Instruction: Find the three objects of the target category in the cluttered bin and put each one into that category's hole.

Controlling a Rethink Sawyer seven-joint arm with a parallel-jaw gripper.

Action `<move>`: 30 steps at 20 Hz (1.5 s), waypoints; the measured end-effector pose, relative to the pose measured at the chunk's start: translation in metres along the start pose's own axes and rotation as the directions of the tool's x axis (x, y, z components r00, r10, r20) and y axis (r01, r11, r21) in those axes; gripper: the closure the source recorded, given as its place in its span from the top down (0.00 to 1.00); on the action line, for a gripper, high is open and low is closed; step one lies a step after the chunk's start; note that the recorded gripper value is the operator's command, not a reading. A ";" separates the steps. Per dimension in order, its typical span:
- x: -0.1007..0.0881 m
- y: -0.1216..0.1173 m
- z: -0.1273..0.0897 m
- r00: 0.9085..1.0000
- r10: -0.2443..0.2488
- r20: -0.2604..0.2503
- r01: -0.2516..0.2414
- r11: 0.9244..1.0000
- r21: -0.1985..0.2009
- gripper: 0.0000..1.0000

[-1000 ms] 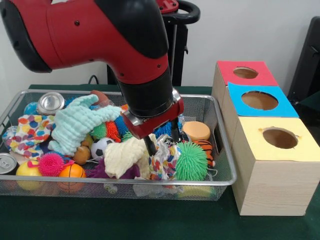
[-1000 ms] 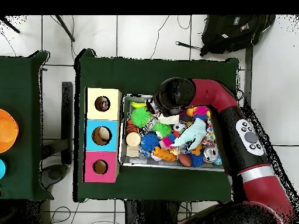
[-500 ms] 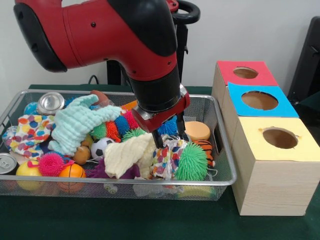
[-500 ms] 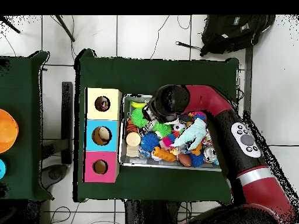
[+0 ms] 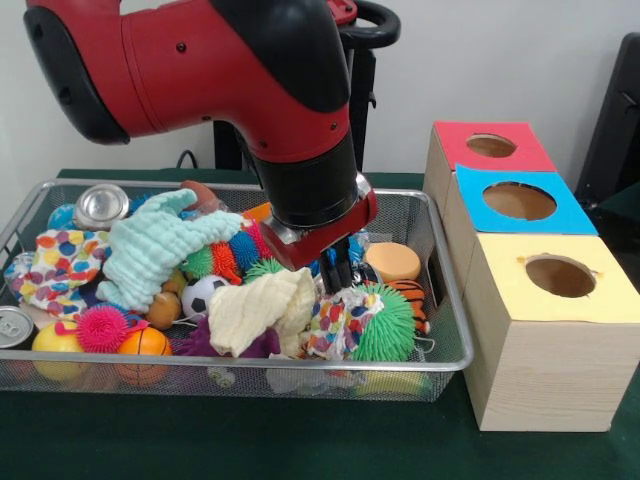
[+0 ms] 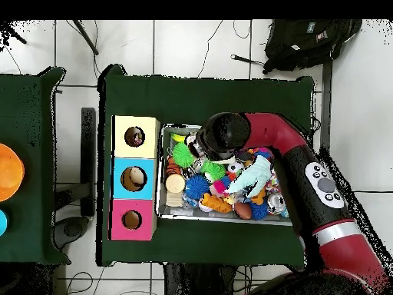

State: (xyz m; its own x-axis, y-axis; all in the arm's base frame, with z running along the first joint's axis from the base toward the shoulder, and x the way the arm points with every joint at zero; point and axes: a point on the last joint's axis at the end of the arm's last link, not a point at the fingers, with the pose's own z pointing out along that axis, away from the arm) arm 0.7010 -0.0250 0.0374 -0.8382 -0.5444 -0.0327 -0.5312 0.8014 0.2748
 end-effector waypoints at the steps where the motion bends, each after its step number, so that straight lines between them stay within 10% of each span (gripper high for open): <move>1: -0.001 -0.002 0.000 1.000 0.001 0.015 -0.001 1.000 0.008 0.00; 30: -0.012 -0.004 -0.032 0.999 -0.001 0.042 -0.003 0.996 0.093 0.00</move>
State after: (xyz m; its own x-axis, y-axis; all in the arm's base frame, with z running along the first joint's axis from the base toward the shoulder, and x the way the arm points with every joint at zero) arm 0.7173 -0.0298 0.0673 -0.8422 -0.5341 -0.0737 -0.5379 0.8226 0.1845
